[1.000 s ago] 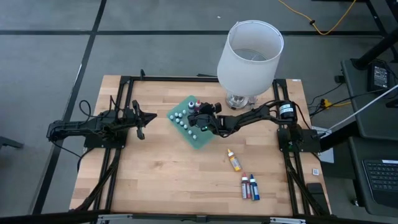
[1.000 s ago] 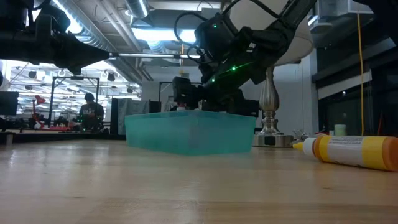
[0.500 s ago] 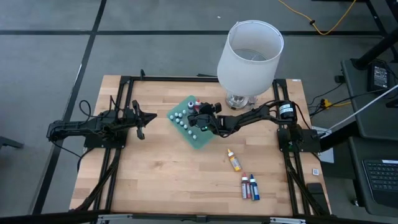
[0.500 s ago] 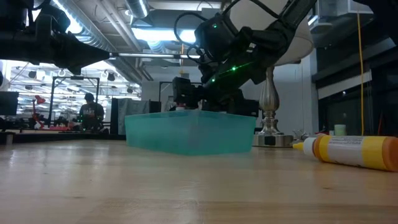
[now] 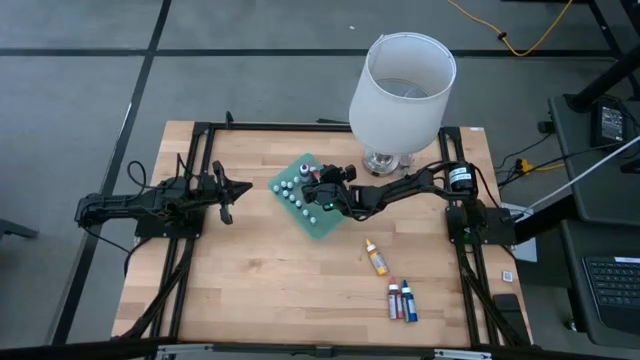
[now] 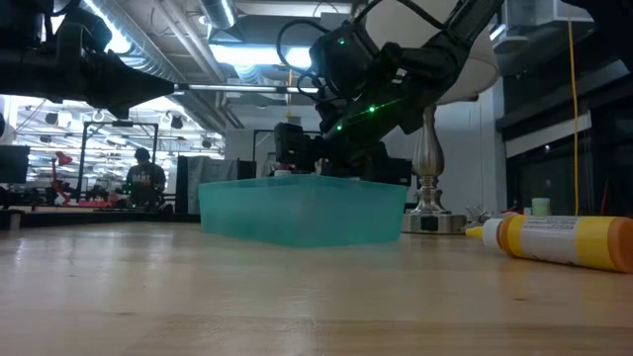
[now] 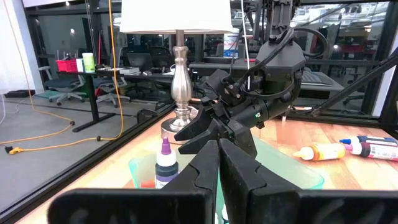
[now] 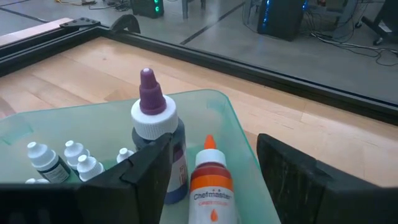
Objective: Pick & Place food coloring
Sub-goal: Put the large yellow food coloring bottle into the green bin
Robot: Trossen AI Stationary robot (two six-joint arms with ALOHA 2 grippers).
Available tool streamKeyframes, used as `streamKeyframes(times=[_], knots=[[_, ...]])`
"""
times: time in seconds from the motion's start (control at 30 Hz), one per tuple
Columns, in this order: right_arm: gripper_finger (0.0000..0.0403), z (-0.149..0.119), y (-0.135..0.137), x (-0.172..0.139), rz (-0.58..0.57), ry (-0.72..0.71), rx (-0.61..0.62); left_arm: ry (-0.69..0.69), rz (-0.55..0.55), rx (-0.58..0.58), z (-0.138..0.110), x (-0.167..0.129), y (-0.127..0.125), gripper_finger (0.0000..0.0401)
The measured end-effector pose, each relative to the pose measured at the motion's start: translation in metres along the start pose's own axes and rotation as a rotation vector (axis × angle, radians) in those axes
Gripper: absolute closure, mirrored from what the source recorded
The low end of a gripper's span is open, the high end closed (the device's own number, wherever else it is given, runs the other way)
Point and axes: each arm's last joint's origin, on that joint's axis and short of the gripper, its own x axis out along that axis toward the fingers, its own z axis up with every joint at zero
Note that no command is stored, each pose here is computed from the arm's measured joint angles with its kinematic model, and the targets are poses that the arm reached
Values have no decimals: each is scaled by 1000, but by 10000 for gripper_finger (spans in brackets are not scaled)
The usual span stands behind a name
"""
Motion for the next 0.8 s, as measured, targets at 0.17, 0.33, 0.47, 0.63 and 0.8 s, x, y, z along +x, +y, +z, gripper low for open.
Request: streamKeyframes(times=[0.17,0.33,0.47,0.63,0.8], knots=[[169,0,0,0,0,0,0,0,0,0,0,0,0,395],[169,0,0,0,2,1,0,0,0,0,0,0,0,390],[169,0,0,0,17,10,0,0,0,0,0,0,0,389],[169,-1,1,0,38,22,-3,0,0,0,0,0,0,394],[169,1,1,-1,43,27,-11,0,0,0,0,0,0,393]])
